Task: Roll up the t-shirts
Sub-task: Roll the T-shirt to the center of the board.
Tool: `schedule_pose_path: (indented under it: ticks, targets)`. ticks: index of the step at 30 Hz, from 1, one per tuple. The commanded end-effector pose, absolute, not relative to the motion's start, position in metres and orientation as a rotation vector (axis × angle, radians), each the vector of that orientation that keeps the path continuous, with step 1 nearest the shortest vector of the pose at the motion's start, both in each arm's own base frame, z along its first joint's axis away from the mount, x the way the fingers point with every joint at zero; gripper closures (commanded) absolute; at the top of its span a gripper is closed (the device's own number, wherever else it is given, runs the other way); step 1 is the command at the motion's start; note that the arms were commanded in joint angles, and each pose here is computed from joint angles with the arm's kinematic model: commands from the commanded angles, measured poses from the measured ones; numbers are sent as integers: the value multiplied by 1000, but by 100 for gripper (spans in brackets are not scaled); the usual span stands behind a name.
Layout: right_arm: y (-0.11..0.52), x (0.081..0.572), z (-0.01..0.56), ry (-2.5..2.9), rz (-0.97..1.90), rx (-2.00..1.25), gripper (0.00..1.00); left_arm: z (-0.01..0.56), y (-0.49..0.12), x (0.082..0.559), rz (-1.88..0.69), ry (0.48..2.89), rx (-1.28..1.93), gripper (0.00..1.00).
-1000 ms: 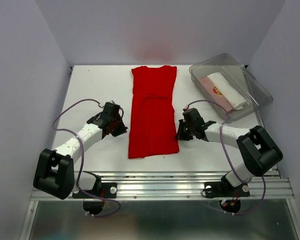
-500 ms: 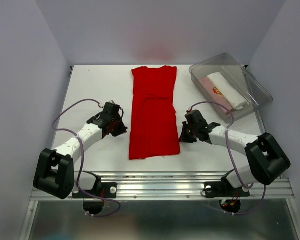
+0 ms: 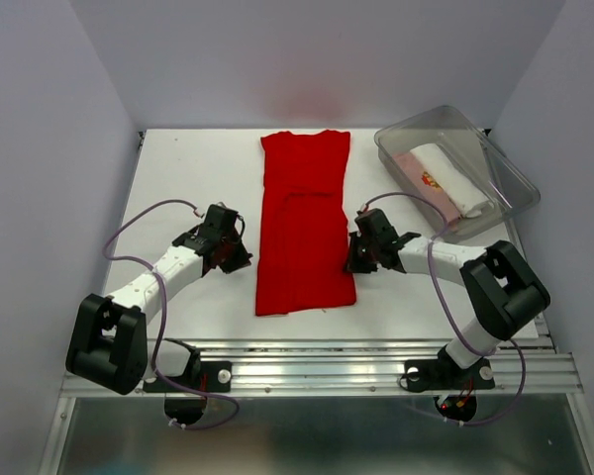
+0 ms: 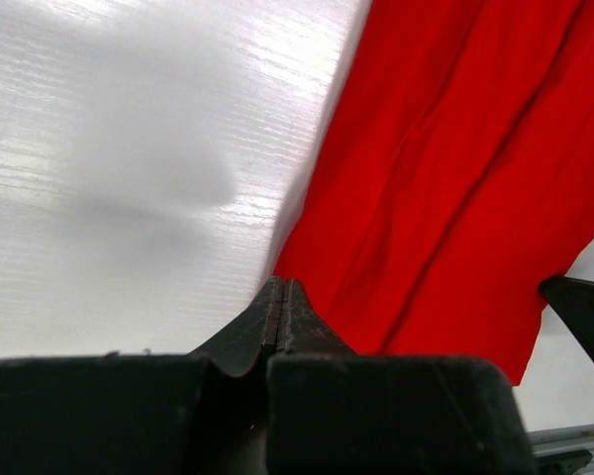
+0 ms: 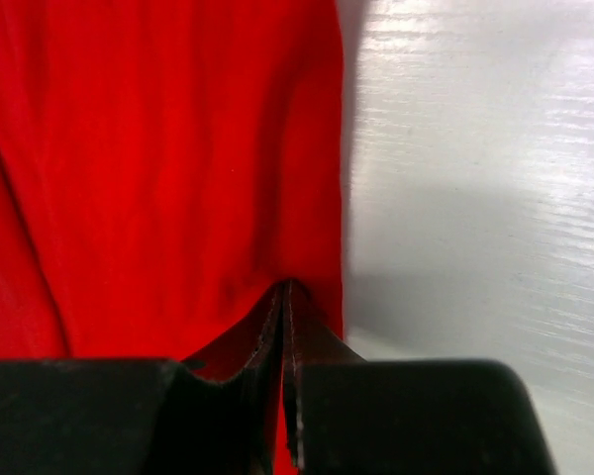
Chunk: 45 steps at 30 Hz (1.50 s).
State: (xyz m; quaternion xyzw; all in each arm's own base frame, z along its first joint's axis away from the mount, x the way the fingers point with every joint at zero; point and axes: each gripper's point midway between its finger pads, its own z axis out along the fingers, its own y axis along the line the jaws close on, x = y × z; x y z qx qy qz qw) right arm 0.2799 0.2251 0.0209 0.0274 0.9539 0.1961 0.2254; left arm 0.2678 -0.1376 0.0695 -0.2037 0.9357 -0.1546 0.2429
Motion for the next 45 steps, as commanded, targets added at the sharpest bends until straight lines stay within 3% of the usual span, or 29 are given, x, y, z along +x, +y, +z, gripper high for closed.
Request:
schedule_pose_path:
  ticks: [1,5,11,15,17,22,23,31,38,45]
  targets:
    - [225,249,0,2702,536,17,93,75,-135,267,-426,2526,-571,97]
    - [213,227,-7,2737,511,61,93,82,-140,266,-466,2516,-523,83]
    - [204,220,6,2728,494,91,93,72,-146,241,-499,2600,-482,79]
    - [194,233,35,2636,439,144,91,64,-147,221,-502,2654,-487,65]
    - [188,238,50,2587,414,177,82,61,-149,212,-501,2678,-499,57]
    - [187,231,70,2553,483,232,61,54,-157,182,-568,2725,-584,55]
    - [188,224,65,2575,503,250,57,48,-159,171,-576,2752,-581,49]
    - [194,190,48,2658,656,346,45,37,-154,139,-585,2782,-679,48]
    - [202,182,45,2680,728,320,44,24,-156,132,-588,2811,-680,48]
    - [211,169,33,2744,809,253,47,18,-163,129,-643,2833,-664,54]
